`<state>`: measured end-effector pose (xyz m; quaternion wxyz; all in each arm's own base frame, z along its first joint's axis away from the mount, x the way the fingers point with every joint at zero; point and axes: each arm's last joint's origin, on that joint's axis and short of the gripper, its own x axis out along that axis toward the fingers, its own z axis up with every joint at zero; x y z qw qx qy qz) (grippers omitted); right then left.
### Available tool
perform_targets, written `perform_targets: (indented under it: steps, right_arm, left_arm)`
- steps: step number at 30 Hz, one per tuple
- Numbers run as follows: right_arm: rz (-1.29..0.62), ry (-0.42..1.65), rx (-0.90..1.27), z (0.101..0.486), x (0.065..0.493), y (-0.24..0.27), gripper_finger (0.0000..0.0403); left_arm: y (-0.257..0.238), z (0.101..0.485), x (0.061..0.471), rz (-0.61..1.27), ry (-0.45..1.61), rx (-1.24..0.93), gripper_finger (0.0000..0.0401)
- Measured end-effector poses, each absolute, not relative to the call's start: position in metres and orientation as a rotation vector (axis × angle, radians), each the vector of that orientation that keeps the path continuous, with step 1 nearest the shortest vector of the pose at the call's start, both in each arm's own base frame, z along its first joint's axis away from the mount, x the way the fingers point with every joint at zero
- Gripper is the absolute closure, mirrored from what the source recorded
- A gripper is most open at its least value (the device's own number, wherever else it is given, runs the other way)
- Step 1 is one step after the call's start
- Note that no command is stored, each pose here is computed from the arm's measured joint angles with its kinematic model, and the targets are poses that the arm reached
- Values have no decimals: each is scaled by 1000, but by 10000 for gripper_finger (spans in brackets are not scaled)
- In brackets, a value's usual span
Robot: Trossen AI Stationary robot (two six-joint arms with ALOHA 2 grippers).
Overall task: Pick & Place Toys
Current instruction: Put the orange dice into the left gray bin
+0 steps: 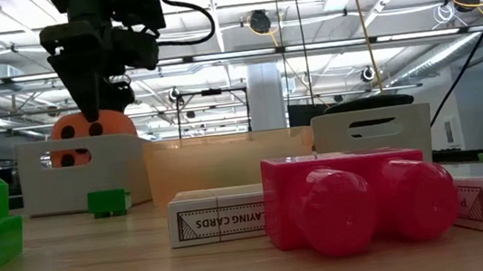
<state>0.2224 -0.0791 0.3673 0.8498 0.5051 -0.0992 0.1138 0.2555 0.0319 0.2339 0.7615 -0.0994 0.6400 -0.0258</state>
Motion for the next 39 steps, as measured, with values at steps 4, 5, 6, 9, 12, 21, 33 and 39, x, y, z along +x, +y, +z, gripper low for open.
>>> perform_targets:
  steps: [4,5,6,9,12,21,33,39]
  right_arm:
    - [239,-209,1061,367,222,-79,11]
    - [239,-209,1061,367,222,-79,11]
    - [239,-209,1061,367,222,-79,11]
    - [239,-209,1061,367,222,-79,11]
    - [239,-208,1061,367,222,-79,11]
    - [236,-203,1064,367,223,-79,11]
    - [230,-199,1052,366,223,-79,11]
    - [230,-199,1052,366,223,-79,11]
  left_arm:
    - [31,234,255,-84,1390,-224,2]
    - [31,234,255,-92,1389,-216,2]
    - [31,234,256,-98,1389,-207,2]
    - [32,229,258,-98,1410,-199,1]
    - [35,222,261,-95,1430,-211,1]
    - [41,214,273,-81,1386,-213,1]
    - [48,216,271,-9,1370,-283,1]
    - [49,216,272,38,1370,-313,1]
